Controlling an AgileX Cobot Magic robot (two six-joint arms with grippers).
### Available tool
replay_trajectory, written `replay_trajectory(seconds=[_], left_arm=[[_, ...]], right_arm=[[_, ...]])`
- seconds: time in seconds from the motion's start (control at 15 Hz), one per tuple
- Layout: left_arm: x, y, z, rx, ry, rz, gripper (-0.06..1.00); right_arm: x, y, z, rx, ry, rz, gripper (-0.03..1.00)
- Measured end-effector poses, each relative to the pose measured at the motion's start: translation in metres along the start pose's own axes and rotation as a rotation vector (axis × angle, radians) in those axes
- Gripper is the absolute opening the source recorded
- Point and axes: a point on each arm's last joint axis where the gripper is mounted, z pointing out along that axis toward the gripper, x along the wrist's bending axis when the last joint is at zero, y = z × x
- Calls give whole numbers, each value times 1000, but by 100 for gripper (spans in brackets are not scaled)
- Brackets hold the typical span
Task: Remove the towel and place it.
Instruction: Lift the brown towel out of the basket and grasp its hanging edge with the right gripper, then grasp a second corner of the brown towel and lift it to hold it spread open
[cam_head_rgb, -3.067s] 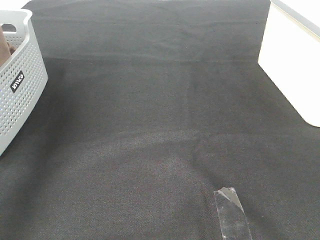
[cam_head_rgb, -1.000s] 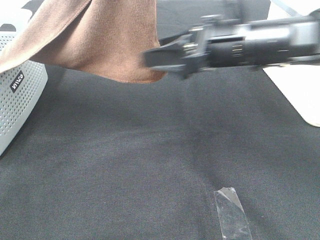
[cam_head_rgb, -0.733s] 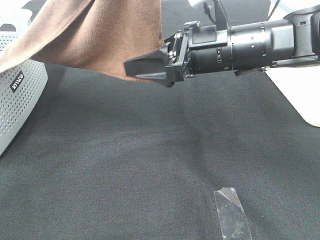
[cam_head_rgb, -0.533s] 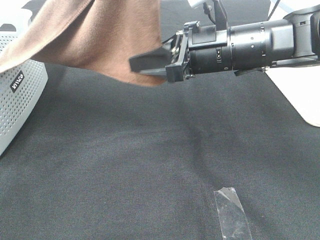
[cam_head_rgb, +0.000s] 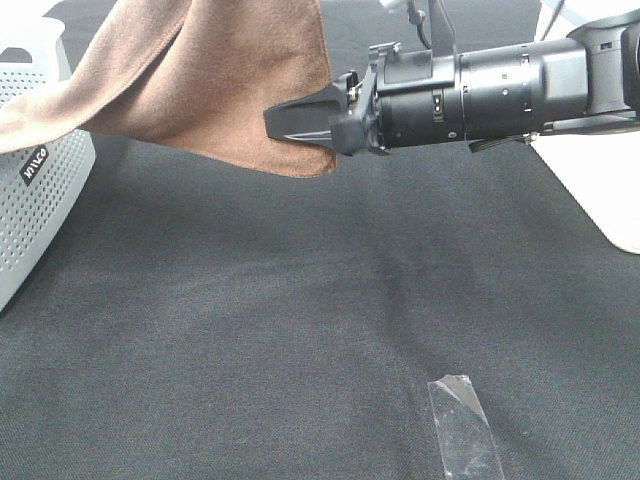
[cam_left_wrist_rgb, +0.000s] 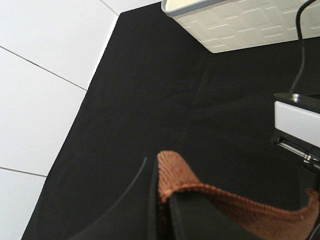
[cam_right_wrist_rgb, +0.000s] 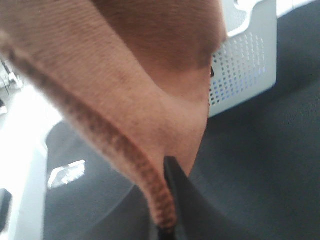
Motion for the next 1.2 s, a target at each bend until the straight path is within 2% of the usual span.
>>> replay_trajectory(seconds=[0.07,0.2,0.4,0.53,0.67,0.8,0.93,1.07,1.2], left_arm=[[0,0,0,0,1,0,0],[0,-1,0,6,5,5,0],[4,-3,0,29,39,-46,0],[6,-6,3,58,73,-68,0],[9,-7,10,72,125,-79,0],[15,-5,18,43,208,-74,0],[22,1,23,-33,302,-77,0],[31,6,26,-128,382,-77,0],[50,-4,32,-202,447,-115,0]], right_arm=[[-1,-1,-1,26,-25,61,0],[2,3,-9,103,-90,105,0],[14,35,-27,233,-191,153,0],[17,65,-41,328,-300,198,0],[18,100,-59,396,-445,166,0],[25,140,-79,384,-572,95,0],[27,176,-94,360,-680,14,0],[24,211,-101,312,-760,-63,0],[19,235,-103,269,-818,-117,0]])
